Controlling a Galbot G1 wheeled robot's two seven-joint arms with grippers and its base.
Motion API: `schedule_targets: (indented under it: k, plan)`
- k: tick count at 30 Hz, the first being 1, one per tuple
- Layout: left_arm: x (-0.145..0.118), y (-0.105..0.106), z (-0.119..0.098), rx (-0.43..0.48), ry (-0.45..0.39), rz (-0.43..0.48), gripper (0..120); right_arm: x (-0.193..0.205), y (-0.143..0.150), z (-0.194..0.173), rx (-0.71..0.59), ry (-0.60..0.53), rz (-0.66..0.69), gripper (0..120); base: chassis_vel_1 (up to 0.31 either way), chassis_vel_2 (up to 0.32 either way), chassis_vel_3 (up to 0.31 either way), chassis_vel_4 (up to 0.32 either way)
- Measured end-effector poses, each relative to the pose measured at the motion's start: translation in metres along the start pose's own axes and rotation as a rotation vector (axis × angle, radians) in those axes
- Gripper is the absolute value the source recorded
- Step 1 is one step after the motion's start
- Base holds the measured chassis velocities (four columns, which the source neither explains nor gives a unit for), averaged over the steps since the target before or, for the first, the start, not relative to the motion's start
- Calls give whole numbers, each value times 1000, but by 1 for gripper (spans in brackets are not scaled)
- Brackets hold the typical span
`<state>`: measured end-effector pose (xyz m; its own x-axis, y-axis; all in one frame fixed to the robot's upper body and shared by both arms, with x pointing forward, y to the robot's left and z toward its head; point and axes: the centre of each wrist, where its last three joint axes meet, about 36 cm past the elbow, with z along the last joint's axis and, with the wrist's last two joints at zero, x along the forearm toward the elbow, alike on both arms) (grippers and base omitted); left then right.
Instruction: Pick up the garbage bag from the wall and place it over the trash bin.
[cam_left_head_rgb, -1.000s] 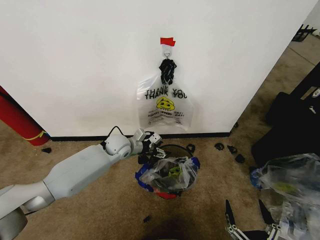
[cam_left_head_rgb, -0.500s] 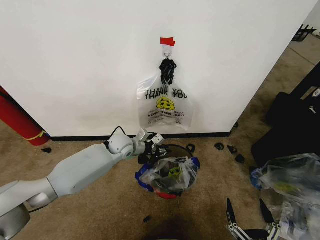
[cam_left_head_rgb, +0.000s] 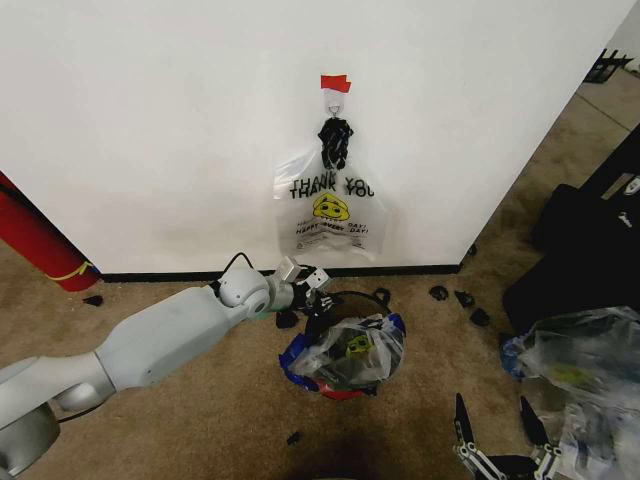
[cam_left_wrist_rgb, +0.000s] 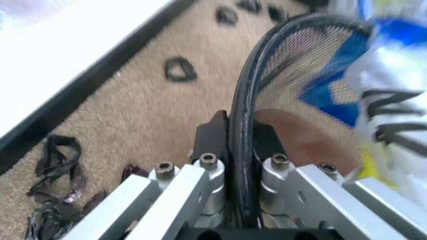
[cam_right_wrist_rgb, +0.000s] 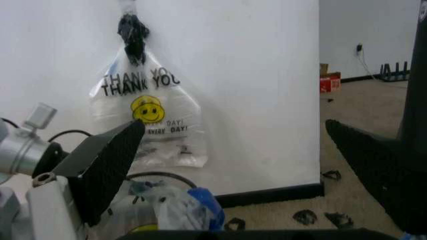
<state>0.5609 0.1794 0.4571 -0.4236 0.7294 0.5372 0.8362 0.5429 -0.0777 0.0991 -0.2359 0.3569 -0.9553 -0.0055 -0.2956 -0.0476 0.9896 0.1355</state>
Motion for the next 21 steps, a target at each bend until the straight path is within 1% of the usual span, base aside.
schedule_targets:
  k: [2, 3, 7, 10, 11, 14, 16, 18, 19, 21]
  plan:
    - [9, -10, 3, 59, -41, -27, 3, -2, 0, 1, -5, 3, 6, 100, 0, 0, 0, 0]
    - [9, -10, 3, 59, -41, -27, 3, -2, 0, 1, -5, 3, 6, 100, 0, 0, 0, 0]
    - [28, -34, 8, 183, -89, -57, 3, -7, -2, 4, -10, 12, 17, 100, 0, 0, 0, 0]
    - [43, -49, 17, 247, -115, -91, 3, -11, -3, 5, -14, 17, 17, 100, 0, 0, 0, 0]
    - [43, -49, 17, 247, -115, -91, 3, -11, -3, 5, -14, 17, 17, 100, 0, 0, 0, 0]
    - [62, -59, 20, 315, -174, -154, 3, -15, -3, 6, -18, 19, 15, 100, 0, 0, 0, 0]
    - [75, -64, 21, 353, -228, -217, 3, -16, -3, 6, -22, 23, 11, 100, 0, 0, 0, 0]
    - [88, -71, 25, 408, -272, -300, 3, -18, -3, 7, -23, 24, 7, 100, 0, 0, 0, 0]
    - [88, -71, 25, 408, -272, -300, 3, -18, -3, 7, -23, 24, 7, 100, 0, 0, 0, 0]
    - [95, -82, 33, 474, -299, -396, 3, -18, -4, 8, -24, 28, 3, 100, 0, 0, 0, 0]
